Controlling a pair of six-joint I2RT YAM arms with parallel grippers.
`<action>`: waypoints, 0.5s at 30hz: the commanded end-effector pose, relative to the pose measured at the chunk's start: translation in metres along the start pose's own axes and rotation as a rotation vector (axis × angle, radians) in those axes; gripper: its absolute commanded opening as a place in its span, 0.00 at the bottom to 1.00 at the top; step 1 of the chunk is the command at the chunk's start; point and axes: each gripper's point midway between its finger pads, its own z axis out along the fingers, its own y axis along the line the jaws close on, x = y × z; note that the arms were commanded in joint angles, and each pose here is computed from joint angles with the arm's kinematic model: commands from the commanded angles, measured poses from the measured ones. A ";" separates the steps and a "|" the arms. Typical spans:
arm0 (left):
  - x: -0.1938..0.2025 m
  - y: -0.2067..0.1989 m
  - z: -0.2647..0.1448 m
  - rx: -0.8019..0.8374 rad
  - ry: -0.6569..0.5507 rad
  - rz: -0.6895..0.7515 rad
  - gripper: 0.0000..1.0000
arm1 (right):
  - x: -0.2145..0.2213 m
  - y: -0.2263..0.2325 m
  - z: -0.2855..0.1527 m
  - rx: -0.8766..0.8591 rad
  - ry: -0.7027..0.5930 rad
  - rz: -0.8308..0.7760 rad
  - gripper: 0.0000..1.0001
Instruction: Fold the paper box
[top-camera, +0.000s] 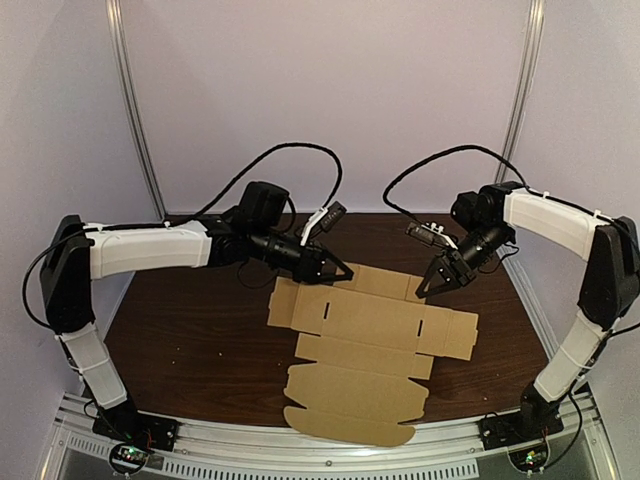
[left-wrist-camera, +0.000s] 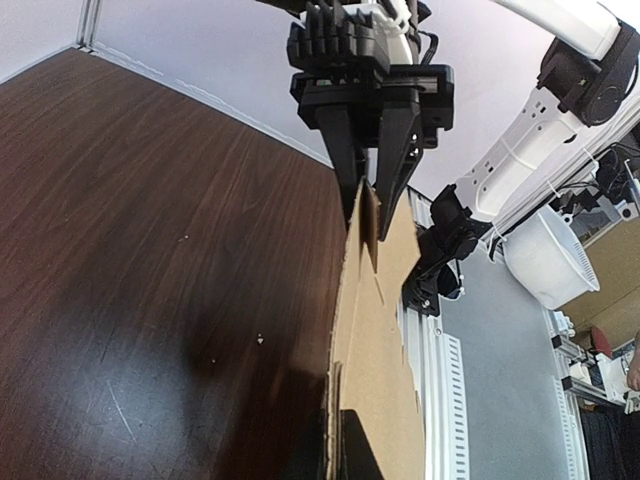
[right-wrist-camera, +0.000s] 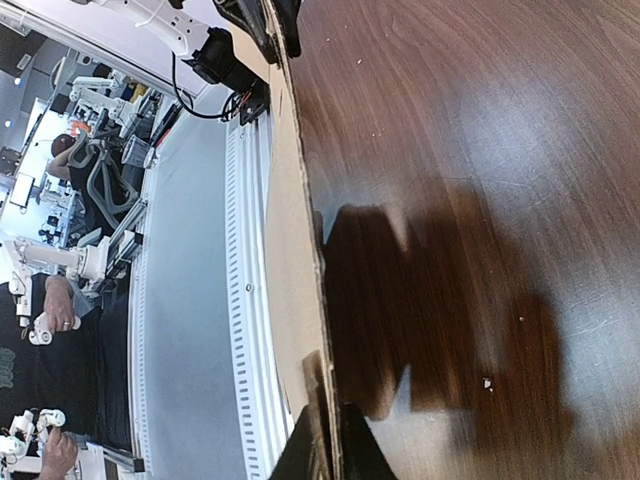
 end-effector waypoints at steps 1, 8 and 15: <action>-0.017 -0.015 0.008 0.061 -0.034 0.060 0.00 | -0.015 0.014 0.000 -0.007 -0.036 -0.068 0.20; -0.021 -0.018 0.007 0.068 -0.041 0.067 0.00 | -0.013 0.010 0.006 -0.016 -0.008 -0.050 0.00; -0.026 0.005 -0.002 -0.125 -0.028 0.068 0.13 | -0.007 0.008 0.004 0.028 0.019 -0.065 0.00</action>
